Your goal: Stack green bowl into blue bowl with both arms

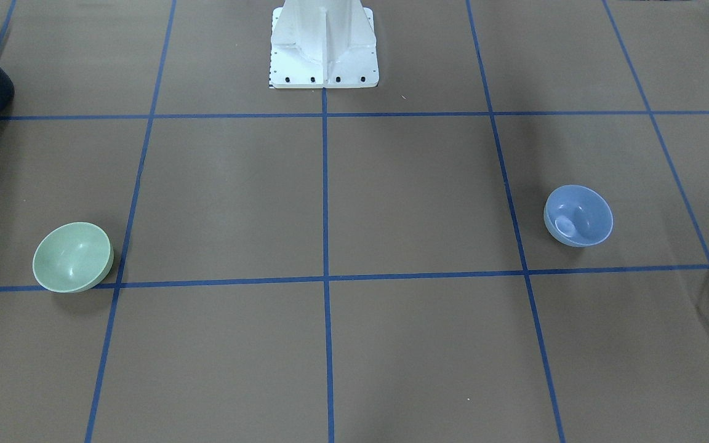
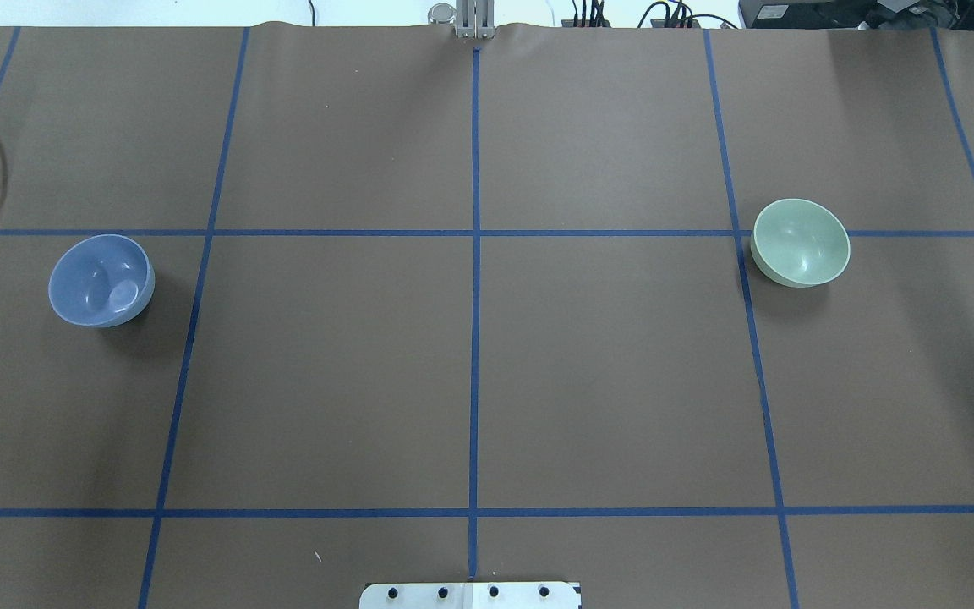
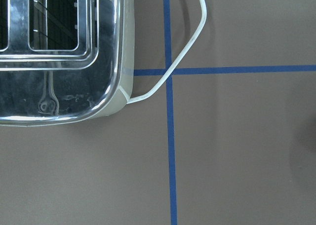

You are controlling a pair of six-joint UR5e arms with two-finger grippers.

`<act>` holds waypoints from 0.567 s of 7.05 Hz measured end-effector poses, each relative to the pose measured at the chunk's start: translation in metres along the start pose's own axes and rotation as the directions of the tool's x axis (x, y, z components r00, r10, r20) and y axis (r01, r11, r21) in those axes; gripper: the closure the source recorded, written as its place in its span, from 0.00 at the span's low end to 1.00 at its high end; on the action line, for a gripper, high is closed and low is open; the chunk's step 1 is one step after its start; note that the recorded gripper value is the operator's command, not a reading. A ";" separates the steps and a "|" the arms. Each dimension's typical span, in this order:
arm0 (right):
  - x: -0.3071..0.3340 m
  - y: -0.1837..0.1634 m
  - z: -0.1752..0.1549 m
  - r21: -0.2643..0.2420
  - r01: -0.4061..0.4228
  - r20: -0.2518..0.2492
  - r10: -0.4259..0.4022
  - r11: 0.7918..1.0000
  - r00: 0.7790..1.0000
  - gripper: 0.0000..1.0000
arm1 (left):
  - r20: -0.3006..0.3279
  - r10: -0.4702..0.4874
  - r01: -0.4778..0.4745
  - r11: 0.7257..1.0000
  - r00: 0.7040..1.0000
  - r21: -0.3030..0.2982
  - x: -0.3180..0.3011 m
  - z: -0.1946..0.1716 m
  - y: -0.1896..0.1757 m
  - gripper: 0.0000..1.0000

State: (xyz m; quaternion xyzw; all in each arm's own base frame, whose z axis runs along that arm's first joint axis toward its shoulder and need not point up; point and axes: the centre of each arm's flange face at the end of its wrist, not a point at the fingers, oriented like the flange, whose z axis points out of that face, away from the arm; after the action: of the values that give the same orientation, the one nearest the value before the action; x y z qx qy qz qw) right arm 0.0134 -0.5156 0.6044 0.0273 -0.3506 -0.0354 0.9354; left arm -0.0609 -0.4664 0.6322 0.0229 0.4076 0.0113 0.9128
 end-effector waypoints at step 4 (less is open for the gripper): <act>-0.004 -0.003 -0.001 0.004 0.004 0.004 -0.004 1.000 1.000 0.00 | 0.001 0.019 -0.019 1.000 1.000 0.012 0.005 -0.005 -0.007 0.01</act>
State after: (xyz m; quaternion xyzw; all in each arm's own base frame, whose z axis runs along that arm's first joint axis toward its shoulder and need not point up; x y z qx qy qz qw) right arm 0.0111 -0.5186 0.6004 0.0295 -0.3527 -0.0366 0.9346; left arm -0.0610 -0.4735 0.6244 0.0322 0.4069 0.0177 0.9127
